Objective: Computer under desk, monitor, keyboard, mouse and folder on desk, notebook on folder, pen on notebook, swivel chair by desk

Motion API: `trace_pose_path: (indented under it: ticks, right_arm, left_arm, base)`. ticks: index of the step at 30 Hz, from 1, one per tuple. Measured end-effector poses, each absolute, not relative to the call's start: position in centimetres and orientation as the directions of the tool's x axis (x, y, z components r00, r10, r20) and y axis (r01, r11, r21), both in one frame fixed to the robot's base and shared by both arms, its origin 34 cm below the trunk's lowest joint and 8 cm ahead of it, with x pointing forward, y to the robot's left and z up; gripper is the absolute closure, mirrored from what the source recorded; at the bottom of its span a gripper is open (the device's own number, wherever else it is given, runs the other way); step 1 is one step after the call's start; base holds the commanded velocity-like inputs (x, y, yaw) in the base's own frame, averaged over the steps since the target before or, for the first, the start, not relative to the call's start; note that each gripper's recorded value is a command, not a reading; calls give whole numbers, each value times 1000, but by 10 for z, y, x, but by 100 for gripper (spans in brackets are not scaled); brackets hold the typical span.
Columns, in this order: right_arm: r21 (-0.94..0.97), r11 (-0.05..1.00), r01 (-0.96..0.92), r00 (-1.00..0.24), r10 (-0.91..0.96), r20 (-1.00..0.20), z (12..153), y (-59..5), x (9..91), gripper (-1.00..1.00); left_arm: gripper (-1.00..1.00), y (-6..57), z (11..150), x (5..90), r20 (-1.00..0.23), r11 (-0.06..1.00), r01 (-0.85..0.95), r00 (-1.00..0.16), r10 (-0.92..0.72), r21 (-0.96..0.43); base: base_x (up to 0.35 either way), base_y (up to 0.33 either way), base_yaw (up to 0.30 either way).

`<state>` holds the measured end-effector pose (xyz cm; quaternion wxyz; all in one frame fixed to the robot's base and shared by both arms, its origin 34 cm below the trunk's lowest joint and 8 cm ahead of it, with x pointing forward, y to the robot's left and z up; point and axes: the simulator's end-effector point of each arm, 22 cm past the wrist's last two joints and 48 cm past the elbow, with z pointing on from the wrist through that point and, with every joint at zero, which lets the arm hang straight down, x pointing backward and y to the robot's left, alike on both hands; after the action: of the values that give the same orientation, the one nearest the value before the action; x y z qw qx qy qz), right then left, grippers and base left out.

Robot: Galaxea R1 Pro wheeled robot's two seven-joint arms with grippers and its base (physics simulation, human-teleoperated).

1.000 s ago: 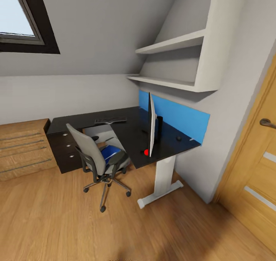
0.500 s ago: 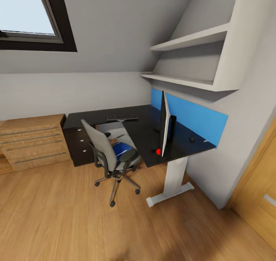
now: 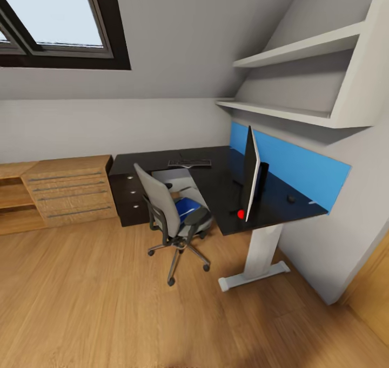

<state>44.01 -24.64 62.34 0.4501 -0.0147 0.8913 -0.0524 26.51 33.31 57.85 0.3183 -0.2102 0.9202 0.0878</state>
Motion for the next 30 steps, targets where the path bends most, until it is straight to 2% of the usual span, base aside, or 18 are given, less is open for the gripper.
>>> trace_pose_path:
  ticks: [5, 11, 17, 23, 30]
  right_arm:
    - [-108, 994, 15, -600, -77, -796, 621, -246, 438, -100]
    - [-108, 994, 1, -604, -85, -792, 620, -243, 437, -100]
    - [-112, 993, -42, -605, -114, -788, 618, -235, 435, -100]
    - [-114, 991, -64, -609, -129, -783, 616, -232, 432, -100]
    - [-117, 990, -79, -608, -141, -781, 607, -231, 433, -100]
  left_arm:
    - [-100, 319, 577, 266, -613, 918, -397, -729, -303, 19]
    - [-100, 285, 574, 270, -601, 964, -264, -770, -212, -1]
    - [-100, 279, 573, 268, -592, 971, -240, -782, -195, -3]
    - [-100, 279, 574, 270, -597, 973, -231, -780, -187, -3]
    - [-100, 278, 566, 271, -598, 971, -240, -777, -194, -3]
  base:
    - [0, -83, 215]
    - [0, -237, 215]
    - [0, -208, 216]
    - [0, -21, 156]
    - [0, -3, 24]
